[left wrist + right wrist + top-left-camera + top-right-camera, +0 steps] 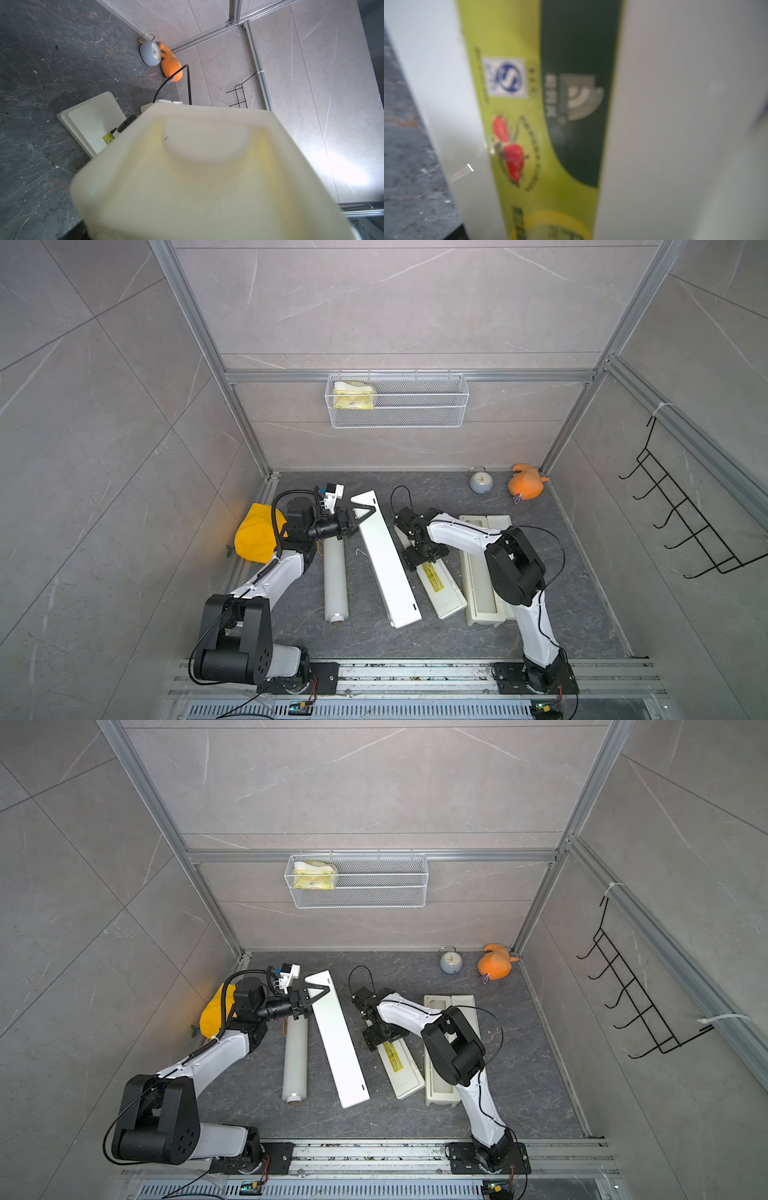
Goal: Put plastic wrap rolls into dispensers
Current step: Place the lid at the center of the board.
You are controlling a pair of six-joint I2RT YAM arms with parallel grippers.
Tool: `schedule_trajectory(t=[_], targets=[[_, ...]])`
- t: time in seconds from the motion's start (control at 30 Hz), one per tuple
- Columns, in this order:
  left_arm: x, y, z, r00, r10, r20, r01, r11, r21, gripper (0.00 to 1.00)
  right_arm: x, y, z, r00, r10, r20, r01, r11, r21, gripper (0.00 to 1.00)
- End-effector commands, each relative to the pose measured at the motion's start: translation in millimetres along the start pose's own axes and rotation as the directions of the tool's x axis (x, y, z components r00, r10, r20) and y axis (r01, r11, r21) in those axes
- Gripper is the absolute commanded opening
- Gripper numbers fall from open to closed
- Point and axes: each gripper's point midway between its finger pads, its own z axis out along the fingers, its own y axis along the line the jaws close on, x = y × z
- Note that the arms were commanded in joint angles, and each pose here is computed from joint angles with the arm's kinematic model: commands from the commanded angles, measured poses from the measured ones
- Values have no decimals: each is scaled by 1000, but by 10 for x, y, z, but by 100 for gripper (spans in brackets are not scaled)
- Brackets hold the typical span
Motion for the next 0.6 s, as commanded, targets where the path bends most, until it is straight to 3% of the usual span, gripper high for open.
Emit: schedule_trajectory(t=[0.0,0.1,0.17,0.3,0.57], targets=[[-21,-219,-52,998,70,0,-69,997,34,75,149,147,73,999,-25,-23,23,995,-94,90],[-16,-218,-59,998,68,3,-68,997,33,76,91,147,-65,1000,-7,26,10,992,-124,86],[-17,-226,-59,998,68,3,-68,997,34,76,92,129,-104,999,-25,27,28,992,-120,98],[-26,-250,-65,997,72,5,-72,997,37,75,127,66,-108,997,-74,27,76,994,-85,99],[-14,-275,-79,997,72,9,-72,997,38,76,141,-172,-122,992,-112,50,108,991,76,99]])
